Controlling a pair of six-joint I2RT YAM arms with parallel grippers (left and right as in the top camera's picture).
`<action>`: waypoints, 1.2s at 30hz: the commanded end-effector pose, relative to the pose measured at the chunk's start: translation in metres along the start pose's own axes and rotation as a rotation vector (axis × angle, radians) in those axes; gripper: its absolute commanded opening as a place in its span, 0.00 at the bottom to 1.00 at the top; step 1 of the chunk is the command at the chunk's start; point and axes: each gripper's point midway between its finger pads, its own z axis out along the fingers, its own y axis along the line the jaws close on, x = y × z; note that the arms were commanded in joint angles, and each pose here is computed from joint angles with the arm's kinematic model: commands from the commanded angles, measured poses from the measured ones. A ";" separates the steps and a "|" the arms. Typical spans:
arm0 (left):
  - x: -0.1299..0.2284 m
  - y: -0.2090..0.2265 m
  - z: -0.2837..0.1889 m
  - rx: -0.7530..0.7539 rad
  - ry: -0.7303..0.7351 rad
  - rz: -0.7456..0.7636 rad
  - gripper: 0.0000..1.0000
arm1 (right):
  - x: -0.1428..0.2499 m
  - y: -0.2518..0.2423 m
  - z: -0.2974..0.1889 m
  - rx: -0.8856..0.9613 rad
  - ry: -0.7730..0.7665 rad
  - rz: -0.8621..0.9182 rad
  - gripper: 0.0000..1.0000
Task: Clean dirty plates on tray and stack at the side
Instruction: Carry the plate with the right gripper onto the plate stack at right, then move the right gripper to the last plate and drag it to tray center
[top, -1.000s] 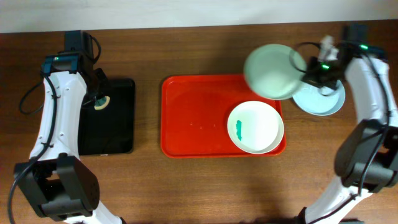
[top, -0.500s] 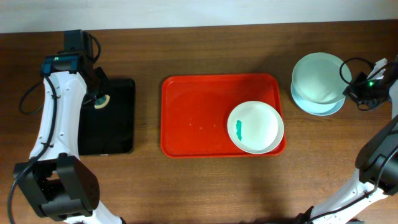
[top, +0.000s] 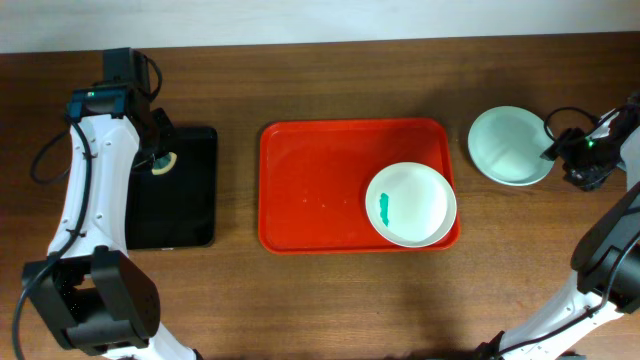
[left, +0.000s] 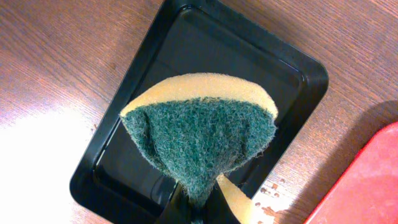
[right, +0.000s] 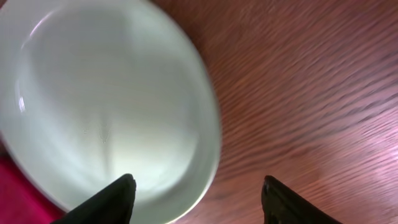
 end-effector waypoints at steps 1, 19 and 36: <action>0.001 0.001 0.002 0.001 0.005 -0.011 0.00 | -0.007 0.042 -0.039 -0.149 -0.042 -0.034 0.67; 0.001 0.001 0.002 0.001 0.006 -0.011 0.00 | 0.154 0.179 0.008 -0.004 0.180 -1.086 0.75; 0.001 0.001 0.002 0.002 0.006 -0.011 0.00 | 0.190 0.142 0.058 0.035 0.250 -1.027 0.71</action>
